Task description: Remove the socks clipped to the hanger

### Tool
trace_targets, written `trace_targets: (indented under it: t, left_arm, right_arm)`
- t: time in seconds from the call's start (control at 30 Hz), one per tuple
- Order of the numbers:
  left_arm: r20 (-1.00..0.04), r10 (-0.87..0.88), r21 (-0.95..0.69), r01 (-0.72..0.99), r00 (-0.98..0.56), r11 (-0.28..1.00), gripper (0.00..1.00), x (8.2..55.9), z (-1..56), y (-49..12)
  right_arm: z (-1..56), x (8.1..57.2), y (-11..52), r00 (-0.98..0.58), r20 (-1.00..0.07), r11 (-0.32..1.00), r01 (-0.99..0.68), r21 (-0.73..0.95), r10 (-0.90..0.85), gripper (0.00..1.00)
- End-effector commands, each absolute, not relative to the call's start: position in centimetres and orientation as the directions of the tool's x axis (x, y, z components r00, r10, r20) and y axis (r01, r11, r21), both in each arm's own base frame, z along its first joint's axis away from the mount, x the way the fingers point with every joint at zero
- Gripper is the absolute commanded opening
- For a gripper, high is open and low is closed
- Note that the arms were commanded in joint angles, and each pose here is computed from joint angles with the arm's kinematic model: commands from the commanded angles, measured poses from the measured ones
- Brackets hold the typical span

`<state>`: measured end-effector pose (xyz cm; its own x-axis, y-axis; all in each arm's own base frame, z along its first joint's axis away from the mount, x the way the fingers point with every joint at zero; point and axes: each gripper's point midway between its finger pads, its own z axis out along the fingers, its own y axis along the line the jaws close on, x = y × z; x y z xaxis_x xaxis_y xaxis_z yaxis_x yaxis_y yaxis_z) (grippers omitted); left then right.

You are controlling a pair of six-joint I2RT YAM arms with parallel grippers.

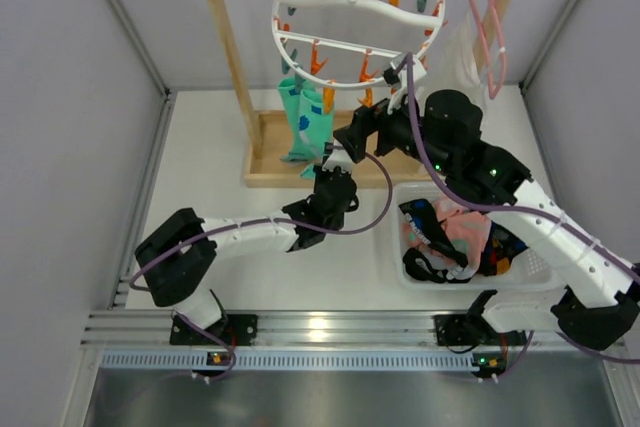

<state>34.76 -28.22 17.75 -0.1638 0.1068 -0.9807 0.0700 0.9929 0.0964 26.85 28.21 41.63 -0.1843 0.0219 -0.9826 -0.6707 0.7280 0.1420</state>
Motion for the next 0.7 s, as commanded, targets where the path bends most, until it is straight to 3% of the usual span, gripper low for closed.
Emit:
trace_targets:
  t: [0.0, 0.23, 0.4, 0.67]
  left_arm:
    - [-0.994, -0.001, -0.002, 0.015, -0.11, 1.0, 0.0, 34.2, 20.1, -27.4]
    - [-0.989, 0.119, 0.125, -0.058, -0.091, 0.99, 0.0, 32.5, 20.2, -28.6]
    - [-0.969, 0.236, 0.241, -0.063, -0.079, 0.969, 0.0, 32.4, 21.3, -31.0]
    - [-0.913, 0.399, 0.405, -0.078, -0.081, 0.911, 0.0, 32.2, 21.9, -33.9]
  right_arm:
    - [44.3, 27.3, 29.6, -0.142, -0.987, 0.688, -0.709, 0.157, 0.079, 0.88]
    - [44.7, 29.1, 30.2, -0.185, -0.973, 0.74, -0.634, 0.224, 0.136, 0.81]
    - [43.1, 30.6, 28.6, -0.219, -0.976, 0.883, -0.458, 0.106, 0.003, 0.8]
    - [42.6, 31.3, 28.4, -0.222, -0.96, 0.951, -0.291, -0.103, -0.172, 0.82]
